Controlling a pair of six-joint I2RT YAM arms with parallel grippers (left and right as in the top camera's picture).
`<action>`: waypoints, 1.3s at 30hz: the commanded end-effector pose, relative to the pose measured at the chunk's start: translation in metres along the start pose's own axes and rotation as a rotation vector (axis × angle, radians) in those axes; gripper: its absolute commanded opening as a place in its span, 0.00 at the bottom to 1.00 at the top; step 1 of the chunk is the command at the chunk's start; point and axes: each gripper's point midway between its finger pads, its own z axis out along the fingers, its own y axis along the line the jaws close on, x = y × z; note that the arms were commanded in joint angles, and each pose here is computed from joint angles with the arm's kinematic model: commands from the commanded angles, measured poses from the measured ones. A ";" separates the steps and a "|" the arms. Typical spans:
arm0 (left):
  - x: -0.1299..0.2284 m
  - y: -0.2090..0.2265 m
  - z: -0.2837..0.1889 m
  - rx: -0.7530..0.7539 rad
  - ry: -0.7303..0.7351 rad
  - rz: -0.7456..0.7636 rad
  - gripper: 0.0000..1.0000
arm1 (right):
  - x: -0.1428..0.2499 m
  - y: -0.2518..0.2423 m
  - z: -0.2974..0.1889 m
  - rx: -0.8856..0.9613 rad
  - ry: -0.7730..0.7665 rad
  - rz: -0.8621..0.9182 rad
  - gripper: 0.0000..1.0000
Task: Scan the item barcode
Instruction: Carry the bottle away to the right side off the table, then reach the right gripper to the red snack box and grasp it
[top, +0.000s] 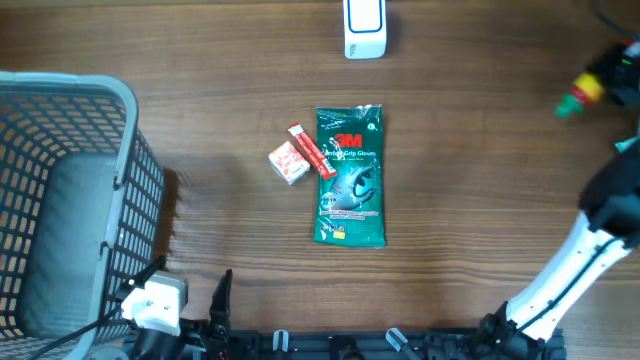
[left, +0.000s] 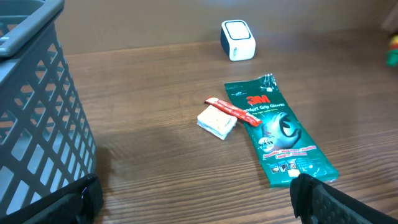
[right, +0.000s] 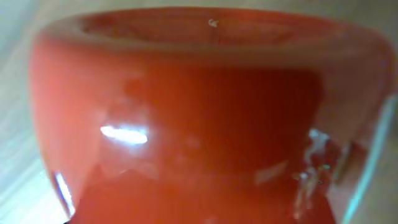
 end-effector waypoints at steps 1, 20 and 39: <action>-0.002 -0.002 -0.002 0.010 -0.014 0.001 1.00 | -0.021 -0.060 -0.006 0.160 -0.056 -0.003 0.37; -0.002 -0.002 -0.002 0.010 -0.014 0.001 1.00 | -0.072 -0.054 -0.122 -0.030 -0.238 0.157 1.00; -0.002 -0.002 -0.002 0.010 -0.014 0.001 1.00 | 0.303 0.322 -0.248 -0.482 0.532 -0.337 1.00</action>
